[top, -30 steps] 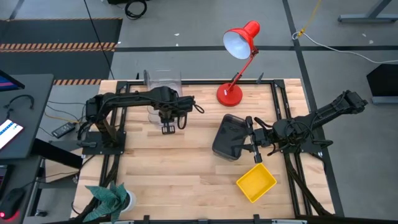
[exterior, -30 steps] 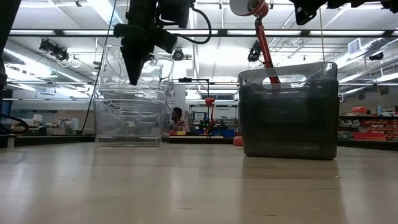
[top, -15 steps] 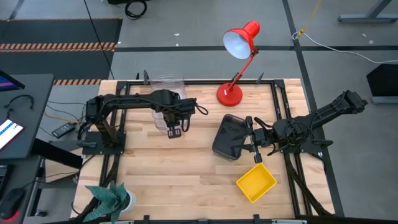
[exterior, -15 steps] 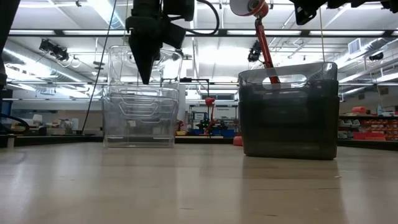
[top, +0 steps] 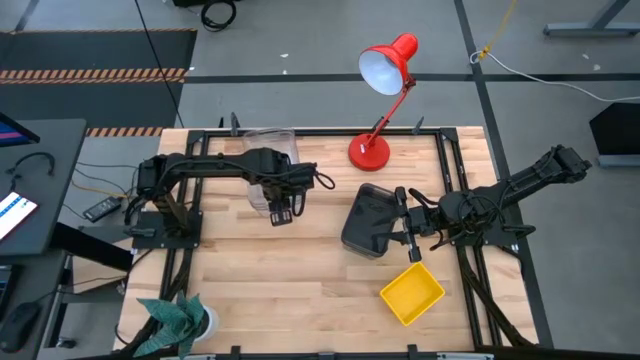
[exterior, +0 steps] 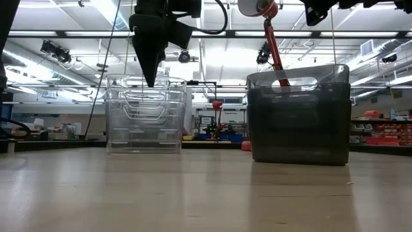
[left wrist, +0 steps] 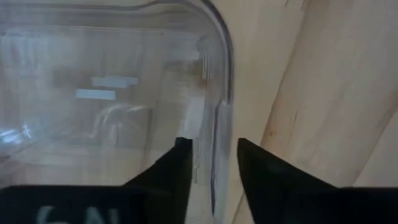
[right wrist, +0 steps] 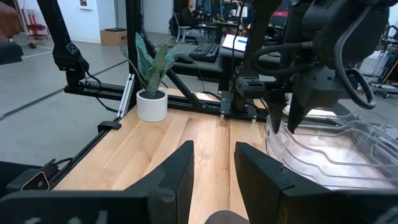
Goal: Stack baskets by color
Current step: Return to Home Position
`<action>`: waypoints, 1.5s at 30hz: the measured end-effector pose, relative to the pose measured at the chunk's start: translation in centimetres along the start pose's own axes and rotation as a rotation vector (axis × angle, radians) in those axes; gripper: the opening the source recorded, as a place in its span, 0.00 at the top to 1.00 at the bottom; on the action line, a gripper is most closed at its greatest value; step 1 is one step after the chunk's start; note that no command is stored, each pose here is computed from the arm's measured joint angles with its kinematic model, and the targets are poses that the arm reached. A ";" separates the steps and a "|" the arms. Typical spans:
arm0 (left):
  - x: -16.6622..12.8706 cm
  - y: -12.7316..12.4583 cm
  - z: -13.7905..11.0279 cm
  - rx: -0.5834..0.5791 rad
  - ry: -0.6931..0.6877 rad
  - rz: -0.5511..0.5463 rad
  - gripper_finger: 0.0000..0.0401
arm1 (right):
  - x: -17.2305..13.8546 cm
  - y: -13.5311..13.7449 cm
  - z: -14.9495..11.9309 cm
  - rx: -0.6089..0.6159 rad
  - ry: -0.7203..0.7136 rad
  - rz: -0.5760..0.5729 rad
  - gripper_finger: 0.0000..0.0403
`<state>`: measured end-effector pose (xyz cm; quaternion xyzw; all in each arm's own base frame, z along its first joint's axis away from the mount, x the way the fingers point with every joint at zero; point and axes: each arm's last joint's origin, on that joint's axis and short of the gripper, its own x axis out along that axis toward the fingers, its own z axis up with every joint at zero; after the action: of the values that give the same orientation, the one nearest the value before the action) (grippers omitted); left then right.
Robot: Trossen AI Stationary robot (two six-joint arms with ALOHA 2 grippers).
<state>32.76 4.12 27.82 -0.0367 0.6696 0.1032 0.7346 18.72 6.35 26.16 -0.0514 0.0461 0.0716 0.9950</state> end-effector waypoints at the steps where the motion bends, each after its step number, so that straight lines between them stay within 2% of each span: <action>1: 0.0 0.0 0.0 -0.002 0.000 0.000 0.65 | 0.0 0.0 0.0 0.000 0.000 0.000 0.70; 5: -0.1 0.0 0.0 0.008 -0.003 0.000 0.56 | 0.0 0.0 0.0 0.000 0.000 0.000 0.70; 9: -1.5 0.2 -0.5 0.028 -0.066 -0.003 0.54 | 0.0 0.0 0.0 0.004 0.001 0.001 0.70; 12: -3.2 0.4 -0.9 0.045 -0.164 -0.007 0.55 | 0.0 0.0 0.0 0.018 0.003 0.001 0.70; 18: -7.1 0.2 -1.4 0.099 -0.447 -0.011 0.62 | 0.0 0.0 -0.1 0.017 0.008 0.005 0.70; 23: -9.0 -0.7 -2.2 0.140 -0.552 -0.023 0.68 | 0.0 0.0 -0.2 0.021 0.021 -0.004 0.70; 26: -8.2 -1.7 -2.4 0.164 -0.604 -0.038 0.70 | 0.0 0.0 -0.3 0.030 0.034 -0.004 0.70; 28: -6.6 -2.5 -2.8 0.182 -0.623 -0.048 0.71 | 0.0 0.0 -0.3 0.039 0.030 -0.003 0.70; 34: -2.8 -3.8 -4.7 0.207 -0.702 -0.075 0.71 | -0.4 0.1 -2.6 0.080 -0.084 -0.001 0.70; 38: -2.3 -3.2 -6.9 0.195 -0.772 -0.076 0.72 | -1.1 0.0 -4.0 0.094 -0.101 -0.004 0.70; 45: -1.2 -0.9 -11.0 0.096 -0.907 -0.059 0.72 | -3.5 -0.5 -3.5 0.096 -0.168 -0.008 0.70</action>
<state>22.06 1.00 27.85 0.0271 0.2830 0.0567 0.9571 15.10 4.95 23.06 0.0021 -0.0344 0.0696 0.9970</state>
